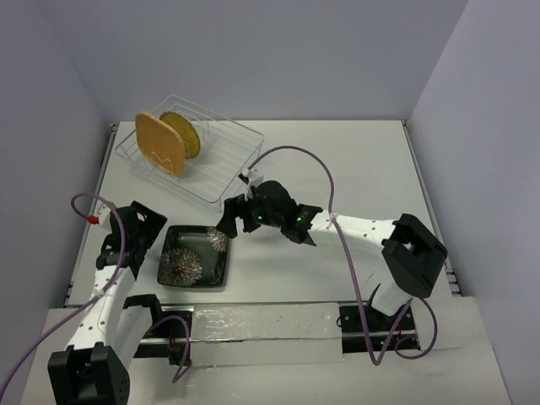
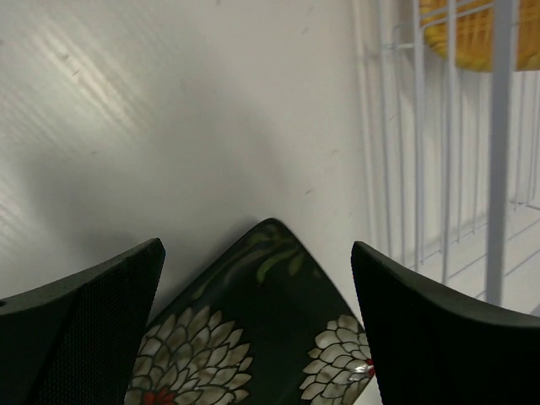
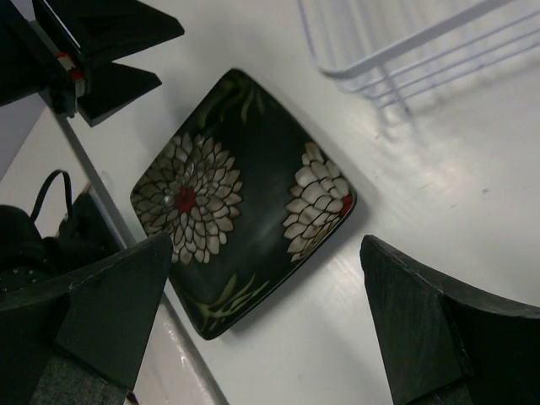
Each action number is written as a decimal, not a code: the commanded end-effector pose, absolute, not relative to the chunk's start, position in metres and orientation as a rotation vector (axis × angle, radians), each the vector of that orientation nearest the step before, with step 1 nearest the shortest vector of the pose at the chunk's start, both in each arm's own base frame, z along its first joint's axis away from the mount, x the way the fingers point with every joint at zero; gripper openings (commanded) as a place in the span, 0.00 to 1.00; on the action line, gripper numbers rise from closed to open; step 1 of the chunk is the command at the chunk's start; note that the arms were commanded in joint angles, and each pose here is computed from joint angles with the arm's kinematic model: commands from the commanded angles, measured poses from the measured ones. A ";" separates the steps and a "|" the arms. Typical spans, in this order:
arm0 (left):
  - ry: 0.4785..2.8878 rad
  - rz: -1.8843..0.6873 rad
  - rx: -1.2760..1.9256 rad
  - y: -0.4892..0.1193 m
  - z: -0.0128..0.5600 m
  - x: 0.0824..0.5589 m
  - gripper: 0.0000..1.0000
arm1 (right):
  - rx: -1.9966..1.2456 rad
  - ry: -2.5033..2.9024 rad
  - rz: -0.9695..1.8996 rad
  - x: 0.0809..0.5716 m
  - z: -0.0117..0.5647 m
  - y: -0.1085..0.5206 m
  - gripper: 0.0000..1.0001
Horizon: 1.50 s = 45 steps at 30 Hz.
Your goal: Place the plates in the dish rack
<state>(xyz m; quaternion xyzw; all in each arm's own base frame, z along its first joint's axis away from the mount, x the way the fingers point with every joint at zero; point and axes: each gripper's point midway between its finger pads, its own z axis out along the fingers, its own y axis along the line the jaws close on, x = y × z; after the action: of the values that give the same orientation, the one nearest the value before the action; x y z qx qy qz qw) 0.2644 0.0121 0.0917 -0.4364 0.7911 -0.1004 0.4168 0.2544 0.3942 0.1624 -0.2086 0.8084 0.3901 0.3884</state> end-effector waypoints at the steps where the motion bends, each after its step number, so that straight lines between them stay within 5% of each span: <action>1: 1.951 -0.253 -1.186 0.014 0.080 0.254 0.99 | -0.474 2.171 1.086 0.236 0.141 0.409 0.99; 11: 1.985 -0.253 -1.177 0.011 0.052 0.250 0.99 | -0.430 2.398 1.128 0.215 0.092 0.421 0.95; 25: 2.018 -0.407 -1.162 -0.012 0.040 0.247 0.99 | -0.450 2.586 1.251 0.178 0.042 0.446 0.72; 45: 2.131 -0.491 -1.117 -0.048 0.020 0.241 0.99 | -0.103 2.453 1.364 0.197 0.066 0.468 0.36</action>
<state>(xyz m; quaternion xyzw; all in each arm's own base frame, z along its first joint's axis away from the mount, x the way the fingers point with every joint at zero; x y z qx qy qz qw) 0.2618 -0.0211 0.0362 -0.4354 0.7920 -0.1530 0.3997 0.1943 0.4433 0.0292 -0.0444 0.8978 0.4201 0.1245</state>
